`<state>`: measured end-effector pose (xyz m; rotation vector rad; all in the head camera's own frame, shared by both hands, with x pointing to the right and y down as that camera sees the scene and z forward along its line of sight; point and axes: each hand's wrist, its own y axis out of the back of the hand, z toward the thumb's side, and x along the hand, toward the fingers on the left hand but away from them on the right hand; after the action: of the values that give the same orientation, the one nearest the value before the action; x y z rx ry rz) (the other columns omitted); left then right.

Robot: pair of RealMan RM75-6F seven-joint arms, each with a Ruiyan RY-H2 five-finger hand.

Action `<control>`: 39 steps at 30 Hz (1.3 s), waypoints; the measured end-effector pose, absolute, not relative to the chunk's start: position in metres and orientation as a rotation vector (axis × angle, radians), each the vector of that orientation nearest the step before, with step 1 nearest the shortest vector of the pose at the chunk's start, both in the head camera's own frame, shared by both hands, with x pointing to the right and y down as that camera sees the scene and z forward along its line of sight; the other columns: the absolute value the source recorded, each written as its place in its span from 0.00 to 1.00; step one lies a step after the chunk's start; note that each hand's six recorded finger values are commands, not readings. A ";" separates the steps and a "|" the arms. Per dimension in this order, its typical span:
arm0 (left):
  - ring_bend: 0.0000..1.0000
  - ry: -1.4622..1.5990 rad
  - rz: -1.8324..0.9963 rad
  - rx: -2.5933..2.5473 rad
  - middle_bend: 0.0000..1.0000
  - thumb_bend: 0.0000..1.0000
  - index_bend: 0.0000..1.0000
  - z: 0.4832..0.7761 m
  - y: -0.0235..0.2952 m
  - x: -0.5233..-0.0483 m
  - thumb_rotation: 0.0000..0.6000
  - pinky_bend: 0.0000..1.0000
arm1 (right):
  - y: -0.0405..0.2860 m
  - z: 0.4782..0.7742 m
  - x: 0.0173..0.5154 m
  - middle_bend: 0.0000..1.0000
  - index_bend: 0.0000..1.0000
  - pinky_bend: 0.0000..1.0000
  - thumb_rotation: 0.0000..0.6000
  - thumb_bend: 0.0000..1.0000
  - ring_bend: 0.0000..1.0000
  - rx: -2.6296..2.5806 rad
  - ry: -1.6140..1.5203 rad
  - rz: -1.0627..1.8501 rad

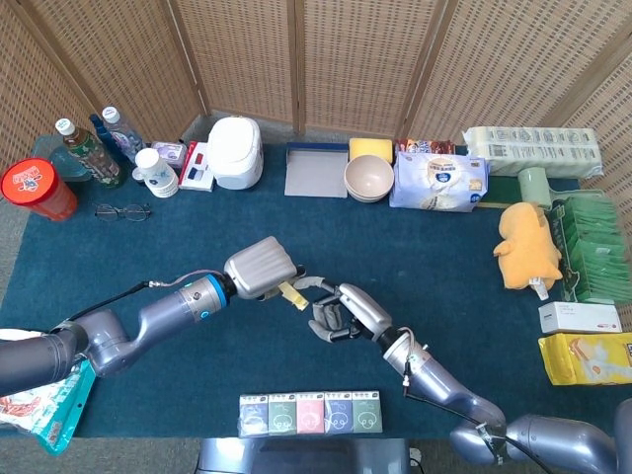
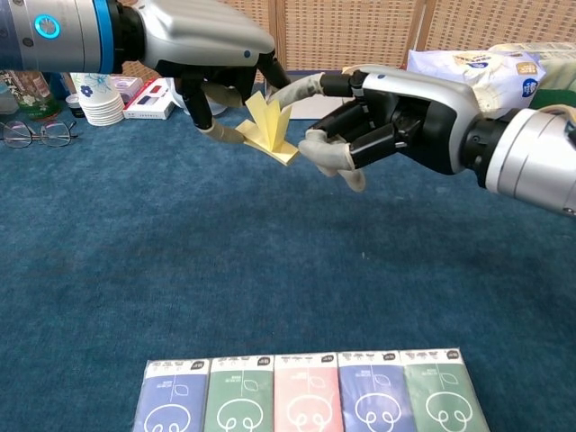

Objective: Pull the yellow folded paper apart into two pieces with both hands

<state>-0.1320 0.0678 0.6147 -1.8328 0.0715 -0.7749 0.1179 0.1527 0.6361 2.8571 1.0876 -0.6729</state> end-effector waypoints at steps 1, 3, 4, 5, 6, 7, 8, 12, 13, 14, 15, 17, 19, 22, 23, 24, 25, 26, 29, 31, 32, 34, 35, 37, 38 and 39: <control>1.00 0.073 -0.776 -1.833 0.95 0.37 0.60 0.615 0.068 -0.132 1.00 0.91 | 0.153 0.636 0.117 0.75 0.25 0.71 1.00 0.45 0.74 2.858 1.084 -0.673; 1.00 0.075 -0.777 -1.832 0.95 0.37 0.61 0.615 0.067 -0.132 1.00 0.91 | 0.153 0.636 0.117 0.75 0.26 0.71 1.00 0.45 0.74 2.862 1.081 -0.676; 1.00 0.077 -0.778 -1.832 0.95 0.37 0.61 0.615 0.067 -0.133 1.00 0.91 | 0.154 0.636 0.116 0.75 0.27 0.71 1.00 0.45 0.74 2.862 1.080 -0.676; 1.00 0.078 -0.779 -1.832 0.95 0.37 0.61 0.615 0.067 -0.133 1.00 0.91 | 0.154 0.636 0.116 0.75 0.28 0.71 1.00 0.45 0.74 2.862 1.079 -0.677; 1.00 0.080 -0.779 -1.833 0.95 0.37 0.60 0.615 0.067 -0.133 1.00 0.91 | 0.154 0.636 0.117 0.75 0.29 0.71 1.00 0.45 0.74 2.861 1.079 -0.680; 1.00 0.080 -0.780 -1.835 0.95 0.37 0.60 0.614 0.067 -0.133 1.00 0.91 | 0.154 0.636 0.117 0.75 0.29 0.71 1.00 0.45 0.74 2.860 1.080 -0.681; 1.00 0.080 -0.780 -1.836 0.95 0.37 0.60 0.614 0.067 -0.133 1.00 0.91 | 0.154 0.636 0.117 0.75 0.30 0.71 1.00 0.45 0.74 2.859 1.081 -0.682; 1.00 0.078 -0.779 -1.837 0.95 0.37 0.61 0.614 0.067 -0.133 1.00 0.91 | 0.155 0.637 0.118 0.75 0.30 0.71 1.00 0.45 0.74 2.852 1.083 -0.687; 1.00 0.078 -0.779 -1.838 0.95 0.37 0.61 0.615 0.067 -0.132 1.00 0.91 | 0.155 0.638 0.118 0.75 0.30 0.71 1.00 0.45 0.74 2.852 1.084 -0.689; 1.00 0.078 -0.779 -1.839 0.95 0.37 0.61 0.615 0.068 -0.132 1.00 0.91 | 0.155 0.638 0.119 0.75 0.30 0.71 1.00 0.45 0.74 2.851 1.085 -0.690; 1.00 0.078 -0.779 -1.839 0.95 0.37 0.60 0.615 0.068 -0.132 1.00 0.91 | 0.155 0.638 0.119 0.75 0.30 0.71 1.00 0.45 0.74 2.849 1.086 -0.690; 1.00 0.076 -0.778 -1.842 0.95 0.37 0.60 0.615 0.068 -0.132 1.00 0.91 | 0.154 0.638 0.119 0.75 0.30 0.71 1.00 0.45 0.74 2.849 1.088 -0.691; 1.00 0.072 -0.776 -1.843 0.95 0.37 0.61 0.615 0.070 -0.131 1.00 0.91 | 0.154 0.639 0.120 0.75 0.30 0.71 1.00 0.45 0.74 2.848 1.090 -0.693; 1.00 0.062 -0.775 -1.846 0.95 0.37 0.61 0.616 0.072 -0.131 1.00 0.91 | 0.153 0.639 0.120 0.75 0.30 0.71 1.00 0.45 0.74 2.846 1.090 -0.693; 1.00 0.061 -0.775 -1.846 0.95 0.37 0.61 0.616 0.072 -0.131 1.00 0.91 | 0.153 0.639 0.119 0.75 0.30 0.71 1.00 0.45 0.74 2.846 1.090 -0.692; 1.00 0.060 -0.775 -1.848 0.95 0.37 0.60 0.616 0.072 -0.131 1.00 0.91 | 0.153 0.639 0.119 0.75 0.31 0.71 1.00 0.45 0.74 2.848 1.088 -0.691; 1.00 0.060 -0.775 -1.850 0.95 0.37 0.60 0.616 0.073 -0.131 1.00 0.91 | 0.153 0.639 0.118 0.75 0.31 0.71 1.00 0.45 0.74 2.849 1.086 -0.690; 1.00 0.059 -0.775 -1.851 0.95 0.37 0.60 0.616 0.073 -0.131 1.00 0.91 | 0.153 0.639 0.118 0.75 0.31 0.71 1.00 0.45 0.74 2.850 1.085 -0.690; 1.00 0.058 -0.774 -1.852 0.95 0.37 0.60 0.616 0.073 -0.131 1.00 0.91 | 0.152 0.639 0.117 0.75 0.32 0.71 1.00 0.45 0.74 2.849 1.083 -0.691; 1.00 0.059 -0.774 -1.853 0.95 0.37 0.60 0.616 0.073 -0.131 1.00 0.91 | 0.153 0.640 0.117 0.75 0.33 0.71 1.00 0.45 0.74 2.848 1.081 -0.692; 1.00 0.060 -0.774 -1.854 0.95 0.37 0.60 0.616 0.073 -0.131 1.00 0.91 | 0.153 0.640 0.117 0.75 0.34 0.71 1.00 0.46 0.74 2.848 1.081 -0.693; 1.00 0.060 -0.773 -1.854 0.95 0.37 0.60 0.616 0.073 -0.131 1.00 0.91 | 0.153 0.641 0.116 0.76 0.35 0.71 1.00 0.47 0.75 2.847 1.081 -0.693; 1.00 0.060 -0.773 -1.855 0.95 0.37 0.60 0.617 0.073 -0.131 1.00 0.91 | 0.153 0.641 0.116 0.76 0.37 0.71 1.00 0.48 0.75 2.847 1.082 -0.694; 1.00 0.060 -0.775 -1.856 0.95 0.37 0.60 0.617 0.073 -0.131 1.00 0.91 | 0.153 0.641 0.116 0.77 0.39 0.71 1.00 0.48 0.75 2.846 1.086 -0.694; 1.00 0.060 -0.775 -1.857 0.95 0.37 0.60 0.617 0.073 -0.131 1.00 0.91 | 0.153 0.641 0.116 0.77 0.40 0.71 1.00 0.48 0.76 2.846 1.089 -0.693; 1.00 0.060 -0.776 -1.858 0.95 0.37 0.60 0.618 0.073 -0.131 1.00 0.91 | 0.152 0.641 0.115 0.78 0.41 0.72 1.00 0.48 0.76 2.843 1.095 -0.690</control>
<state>-0.1306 0.0732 0.6177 -1.8575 0.0597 -0.7761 0.1152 0.1522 0.6410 2.8430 1.0950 -0.6902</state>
